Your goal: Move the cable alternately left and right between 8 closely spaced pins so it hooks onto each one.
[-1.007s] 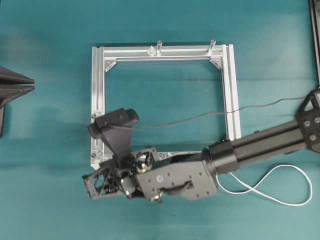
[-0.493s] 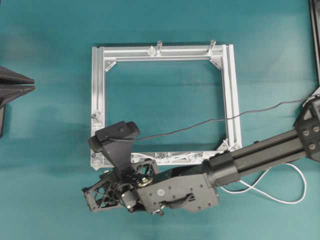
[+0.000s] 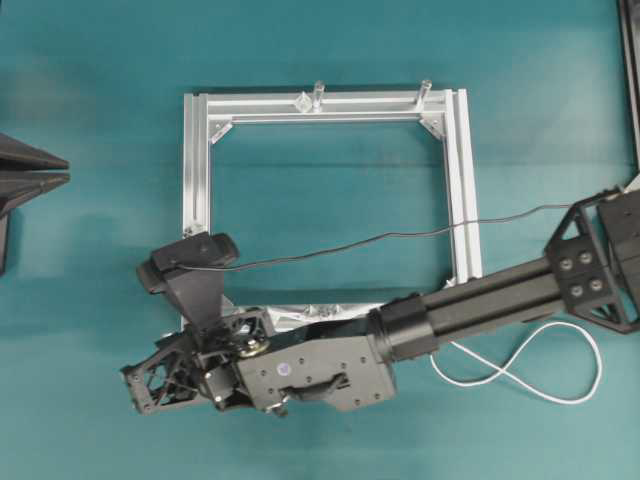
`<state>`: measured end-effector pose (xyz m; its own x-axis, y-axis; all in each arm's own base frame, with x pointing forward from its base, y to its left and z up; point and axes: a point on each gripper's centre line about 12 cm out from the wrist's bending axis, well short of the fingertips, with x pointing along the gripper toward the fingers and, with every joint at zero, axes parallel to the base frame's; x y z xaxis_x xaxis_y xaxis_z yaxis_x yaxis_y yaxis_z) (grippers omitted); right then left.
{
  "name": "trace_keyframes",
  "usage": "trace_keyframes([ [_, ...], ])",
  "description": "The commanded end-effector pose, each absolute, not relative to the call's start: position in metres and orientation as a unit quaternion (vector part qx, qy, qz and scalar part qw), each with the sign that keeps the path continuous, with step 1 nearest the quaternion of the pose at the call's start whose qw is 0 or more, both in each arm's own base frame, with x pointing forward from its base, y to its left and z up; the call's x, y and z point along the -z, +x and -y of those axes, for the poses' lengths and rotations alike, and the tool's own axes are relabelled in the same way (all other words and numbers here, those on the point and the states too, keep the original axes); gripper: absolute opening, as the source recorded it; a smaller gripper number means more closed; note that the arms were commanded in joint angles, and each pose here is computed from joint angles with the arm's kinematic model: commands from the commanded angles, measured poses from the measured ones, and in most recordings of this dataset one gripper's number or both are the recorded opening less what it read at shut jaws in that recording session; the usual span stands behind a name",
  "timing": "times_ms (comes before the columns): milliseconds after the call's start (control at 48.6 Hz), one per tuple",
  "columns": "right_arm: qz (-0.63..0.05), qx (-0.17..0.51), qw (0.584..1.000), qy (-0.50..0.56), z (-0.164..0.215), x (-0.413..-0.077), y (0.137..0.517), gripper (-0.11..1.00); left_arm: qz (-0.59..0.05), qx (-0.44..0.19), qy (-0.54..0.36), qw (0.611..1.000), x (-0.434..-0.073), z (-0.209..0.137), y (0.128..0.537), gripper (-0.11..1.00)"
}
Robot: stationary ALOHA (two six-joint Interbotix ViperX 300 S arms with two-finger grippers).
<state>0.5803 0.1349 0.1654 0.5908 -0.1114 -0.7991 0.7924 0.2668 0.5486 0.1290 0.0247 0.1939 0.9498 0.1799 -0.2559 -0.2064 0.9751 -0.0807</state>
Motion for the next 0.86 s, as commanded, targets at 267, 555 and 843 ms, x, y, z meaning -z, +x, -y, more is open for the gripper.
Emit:
trace_keyframes([
  [267,-0.301,0.264,0.752,0.523,-0.137,-0.197,0.598,0.13,-0.118,-0.097,-0.056,0.987,-0.198,-0.025,0.13,0.24],
  [555,-0.299,0.267,0.755,0.519,-0.128,-0.196,0.603,0.13,-0.118,-0.097,-0.056,0.987,-0.199,-0.025,0.13,0.24],
  [843,-0.287,0.277,0.753,0.523,-0.105,-0.195,0.609,0.13,-0.118,-0.096,-0.056,0.987,-0.199,-0.024,0.13,0.24],
])
